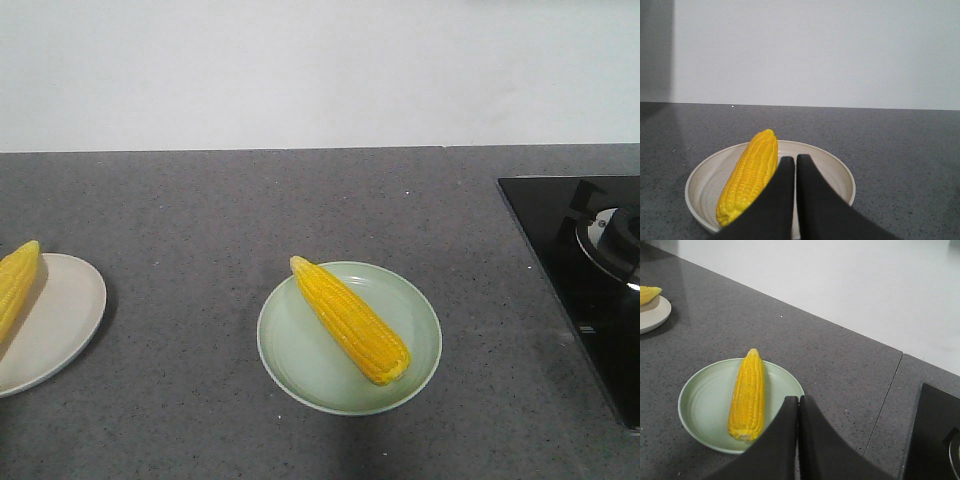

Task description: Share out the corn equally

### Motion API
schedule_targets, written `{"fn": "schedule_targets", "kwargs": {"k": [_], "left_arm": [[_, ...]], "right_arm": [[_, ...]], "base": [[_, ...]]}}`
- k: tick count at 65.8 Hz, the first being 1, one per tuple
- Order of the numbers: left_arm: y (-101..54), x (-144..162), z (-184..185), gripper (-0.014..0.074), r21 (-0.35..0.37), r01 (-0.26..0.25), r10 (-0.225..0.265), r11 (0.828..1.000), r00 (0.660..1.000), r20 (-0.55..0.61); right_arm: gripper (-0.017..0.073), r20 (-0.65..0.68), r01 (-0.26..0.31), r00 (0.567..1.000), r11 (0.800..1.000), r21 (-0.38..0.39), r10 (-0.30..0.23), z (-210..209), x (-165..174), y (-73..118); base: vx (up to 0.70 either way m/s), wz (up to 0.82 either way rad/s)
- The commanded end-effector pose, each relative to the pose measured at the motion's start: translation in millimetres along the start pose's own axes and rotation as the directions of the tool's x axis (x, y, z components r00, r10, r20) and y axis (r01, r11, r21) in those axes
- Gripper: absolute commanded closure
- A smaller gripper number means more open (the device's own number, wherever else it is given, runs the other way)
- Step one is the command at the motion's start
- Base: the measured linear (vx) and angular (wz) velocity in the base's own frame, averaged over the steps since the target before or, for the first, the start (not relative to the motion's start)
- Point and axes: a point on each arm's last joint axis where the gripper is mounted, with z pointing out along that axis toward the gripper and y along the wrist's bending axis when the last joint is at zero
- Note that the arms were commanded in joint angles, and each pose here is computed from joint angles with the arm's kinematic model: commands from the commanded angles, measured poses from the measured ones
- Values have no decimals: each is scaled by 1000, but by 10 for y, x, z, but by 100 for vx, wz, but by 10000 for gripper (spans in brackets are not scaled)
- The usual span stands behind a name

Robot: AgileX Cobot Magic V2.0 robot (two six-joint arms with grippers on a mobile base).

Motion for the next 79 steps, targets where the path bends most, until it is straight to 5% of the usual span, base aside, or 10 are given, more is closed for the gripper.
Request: {"fn": "schedule_targets", "kwargs": {"k": [1, 19, 30, 37, 50, 56, 64, 79], "left_arm": [[1, -27, -9, 600, 4, 10, -10, 1000, 997, 75], [1, -27, -9, 600, 4, 10, -10, 1000, 997, 75], [1, -27, -9, 600, 4, 10, -10, 1000, 997, 75], [1, -27, -9, 600, 4, 10, -10, 1000, 997, 75], [1, -27, -9, 600, 4, 10, -10, 1000, 997, 75], [1, -27, -9, 600, 4, 10, -10, 1000, 997, 75], [1, -27, -9, 600, 4, 10, -10, 1000, 997, 75], [1, -27, -9, 600, 4, 10, -10, 1000, 997, 75]], "right_arm": [[566, 94, 1, 996, 999, 36, -5, -34, -141, -41], [566, 78, -1, 997, 999, 42, -2, 1, -68, -38], [565, 177, -122, 980, 979, 166, 92, 86, 232, -99], [565, 233, -204, 961, 947, 248, 146, 100, 500, -125], [565, 319, -435, 886, 841, 321, 336, 144, 1113, -97], [565, 359, -500, 852, 798, 336, 382, 145, 1319, -71], [565, 396, -505, 845, 781, 368, 360, 140, 1495, -48], [565, 391, -347, 903, 837, 424, 177, 67, 1491, -6]], "base": [[0, 0], [0, 0], [0, 0], [0, 0], [0, 0], [0, 0], [0, 0], [0, 0]]}}
